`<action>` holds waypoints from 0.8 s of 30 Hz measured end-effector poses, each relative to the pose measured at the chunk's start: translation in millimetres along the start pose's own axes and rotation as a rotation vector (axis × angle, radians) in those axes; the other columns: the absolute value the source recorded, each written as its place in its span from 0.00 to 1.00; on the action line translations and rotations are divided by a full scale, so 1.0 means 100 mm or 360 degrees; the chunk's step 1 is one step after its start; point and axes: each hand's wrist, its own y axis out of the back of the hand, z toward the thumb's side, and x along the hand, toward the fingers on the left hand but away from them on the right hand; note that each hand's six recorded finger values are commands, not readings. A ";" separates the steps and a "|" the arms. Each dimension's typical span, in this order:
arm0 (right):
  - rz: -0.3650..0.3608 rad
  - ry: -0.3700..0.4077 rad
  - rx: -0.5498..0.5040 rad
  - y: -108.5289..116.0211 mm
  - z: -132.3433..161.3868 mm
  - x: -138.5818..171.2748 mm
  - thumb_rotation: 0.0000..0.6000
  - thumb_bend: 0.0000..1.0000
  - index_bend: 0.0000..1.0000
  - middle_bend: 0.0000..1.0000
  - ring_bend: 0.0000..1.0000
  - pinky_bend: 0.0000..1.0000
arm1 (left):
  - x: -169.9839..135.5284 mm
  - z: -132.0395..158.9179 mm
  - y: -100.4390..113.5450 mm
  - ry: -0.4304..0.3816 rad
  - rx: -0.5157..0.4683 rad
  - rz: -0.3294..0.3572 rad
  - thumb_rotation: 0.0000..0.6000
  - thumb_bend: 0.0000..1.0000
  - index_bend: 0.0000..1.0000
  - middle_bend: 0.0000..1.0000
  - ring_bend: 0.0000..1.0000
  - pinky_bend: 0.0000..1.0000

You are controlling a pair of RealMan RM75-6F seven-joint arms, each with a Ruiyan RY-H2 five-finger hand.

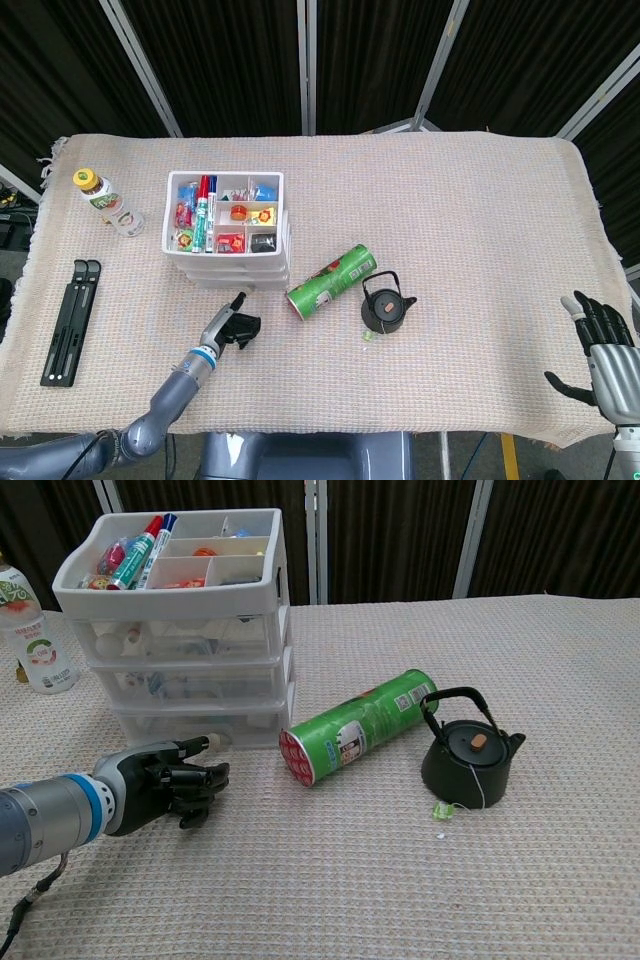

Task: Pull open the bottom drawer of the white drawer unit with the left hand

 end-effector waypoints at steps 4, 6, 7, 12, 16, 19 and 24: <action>0.0000 0.0001 0.0003 0.00 0.00 0.00 1.00 0.07 0.00 0.00 0.00 0.00 | 0.01 -0.01 0.00 -0.0004 -0.0005 -0.0003 1.00 0.65 0.00 0.83 0.87 0.69; 0.0000 0.0001 0.0003 0.00 0.00 0.00 1.00 0.07 0.00 0.00 0.00 0.00 | 0.01 -0.02 -0.01 -0.0006 0.0000 -0.0007 1.00 0.65 0.00 0.83 0.87 0.69; 0.0000 0.0001 0.0004 0.00 0.00 0.00 1.00 0.07 0.00 0.00 0.00 0.00 | 0.01 -0.02 -0.01 -0.0005 0.0002 -0.0009 1.00 0.65 0.00 0.83 0.87 0.69; 0.0000 0.0001 0.0005 0.00 0.01 0.00 1.00 0.07 0.00 0.00 0.00 0.00 | 0.00 -0.03 -0.03 -0.0012 0.0018 -0.0021 1.00 0.65 0.00 0.83 0.87 0.69; 0.0001 0.0000 0.0004 0.00 0.01 0.00 1.00 0.07 0.00 0.00 0.00 0.00 | -0.01 -0.02 0.00 -0.0033 0.0009 0.0003 1.00 0.65 0.00 0.83 0.87 0.69; -0.0001 0.0001 0.0000 0.00 0.01 0.00 1.00 0.07 0.00 0.00 0.00 0.00 | -0.01 -0.02 0.04 -0.0041 0.0004 0.0026 1.00 0.65 0.00 0.83 0.87 0.69; 0.0001 0.0005 0.0001 0.00 0.02 0.00 1.00 0.07 0.00 0.00 0.00 0.00 | -0.01 -0.01 0.08 -0.0055 -0.0019 0.0053 1.00 0.65 0.00 0.83 0.87 0.69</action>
